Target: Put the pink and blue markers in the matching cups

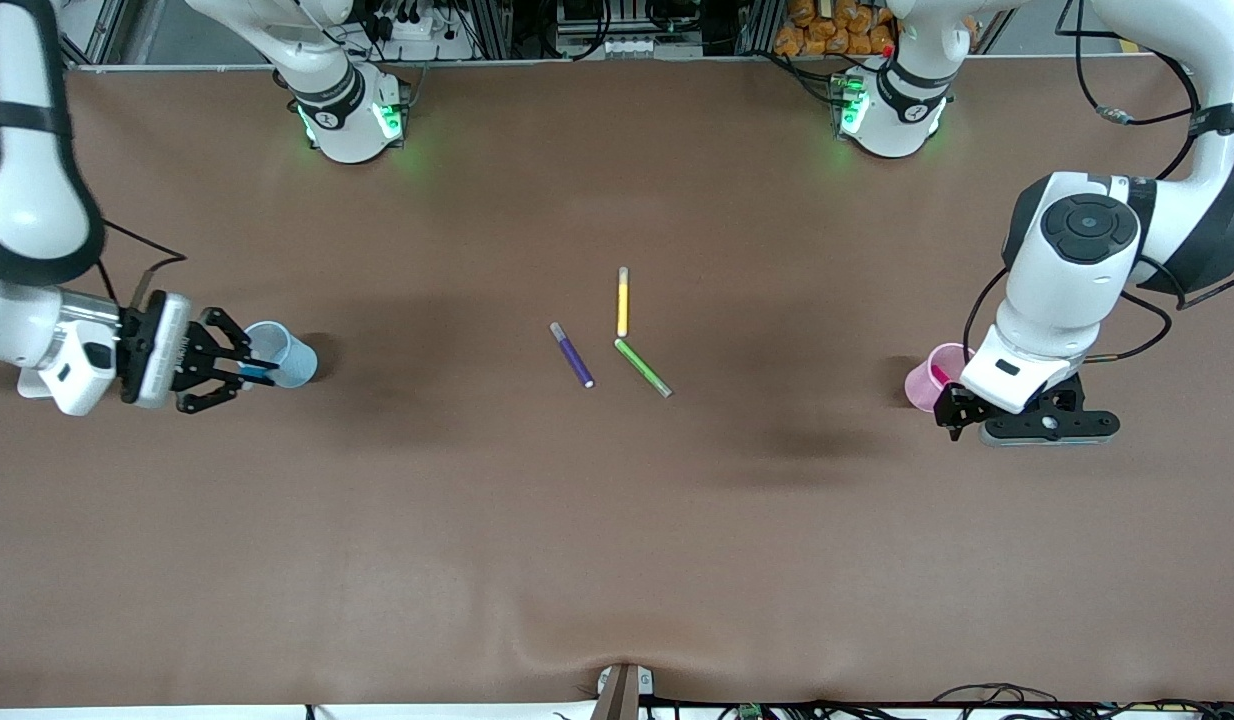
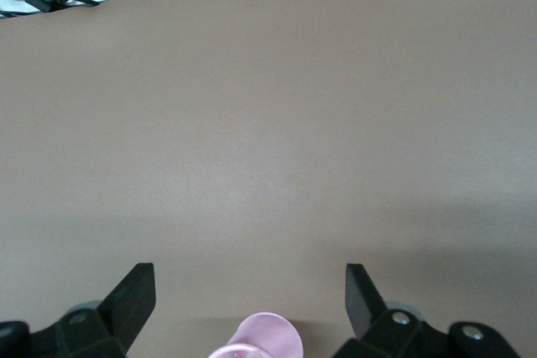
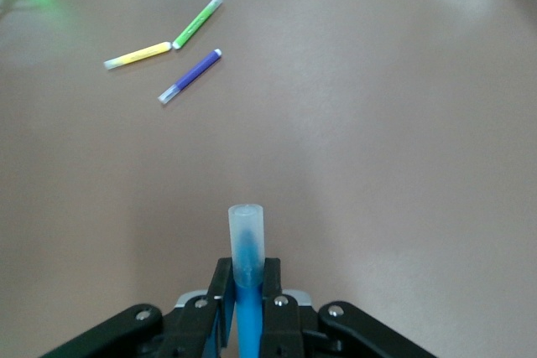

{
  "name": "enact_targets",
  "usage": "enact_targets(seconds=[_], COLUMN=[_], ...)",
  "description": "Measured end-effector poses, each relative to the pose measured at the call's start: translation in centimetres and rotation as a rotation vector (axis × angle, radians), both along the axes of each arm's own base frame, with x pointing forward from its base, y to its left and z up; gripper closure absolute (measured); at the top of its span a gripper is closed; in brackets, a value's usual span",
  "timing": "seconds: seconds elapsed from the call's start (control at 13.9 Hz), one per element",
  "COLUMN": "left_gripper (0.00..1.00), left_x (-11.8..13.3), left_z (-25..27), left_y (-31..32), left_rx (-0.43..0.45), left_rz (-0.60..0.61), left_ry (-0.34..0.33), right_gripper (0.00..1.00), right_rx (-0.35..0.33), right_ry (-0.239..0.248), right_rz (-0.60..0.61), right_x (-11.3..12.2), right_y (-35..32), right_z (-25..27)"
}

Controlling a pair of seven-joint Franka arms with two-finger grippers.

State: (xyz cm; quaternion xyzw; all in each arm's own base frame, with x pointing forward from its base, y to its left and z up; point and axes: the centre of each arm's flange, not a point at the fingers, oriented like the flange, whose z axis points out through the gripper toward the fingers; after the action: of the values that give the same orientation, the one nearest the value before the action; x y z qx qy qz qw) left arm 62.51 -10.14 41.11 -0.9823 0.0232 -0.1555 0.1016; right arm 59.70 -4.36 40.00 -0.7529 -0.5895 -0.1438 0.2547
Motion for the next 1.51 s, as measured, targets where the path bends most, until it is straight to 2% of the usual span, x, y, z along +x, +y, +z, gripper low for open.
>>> enact_targets(seconds=[0.14, 0.36, 0.57, 0.72, 0.93, 1.15, 1.22, 1.51], left_gripper=[0.00, 0.00, 0.00, 0.00, 0.00, 0.00, 0.00, 0.00], left_x=[0.0, -0.7, -1.2, -1.5, -2.5, -4.8, -5.8, -8.2], left_z=[1.7, 4.8, 8.6, 10.6, 13.1, 17.0, 18.5, 22.3], left_y=[-1.9, -3.9, -2.8, -1.0, 0.4, 1.1, 1.6, 4.0], left_rx=[-0.017, -0.004, -0.004, -0.021, -0.032, -0.076, -0.087, -0.141], left_rz=[0.002, 0.011, -0.003, -0.023, -0.003, 0.013, 0.014, -0.016], left_ry=[0.020, 0.089, 0.144, 0.166, 0.206, 0.251, 0.261, 0.264], right_gripper=[0.83, 0.83, 0.83, 0.83, 0.83, 0.82, 0.76, 0.34], right_rx=[0.031, 0.058, 0.098, 0.118, 0.133, 0.143, 0.143, 0.136], right_ry=[0.050, 0.102, 0.156, 0.187, 0.208, 0.221, 0.222, 0.228], right_rz=[0.005, 0.008, 0.017, 0.026, 0.037, 0.029, 0.026, 0.005], right_x=[-0.6, -0.8, -1.6, -2.0, -2.3, -2.6, -2.7, -2.5], right_y=[-1.8, -3.9, -5.9, -5.9, -5.8, -6.4, -6.6, -6.8], right_z=[-2.0, -6.6, -10.9, -11.7, -11.6, -11.8, -11.9, -11.7])
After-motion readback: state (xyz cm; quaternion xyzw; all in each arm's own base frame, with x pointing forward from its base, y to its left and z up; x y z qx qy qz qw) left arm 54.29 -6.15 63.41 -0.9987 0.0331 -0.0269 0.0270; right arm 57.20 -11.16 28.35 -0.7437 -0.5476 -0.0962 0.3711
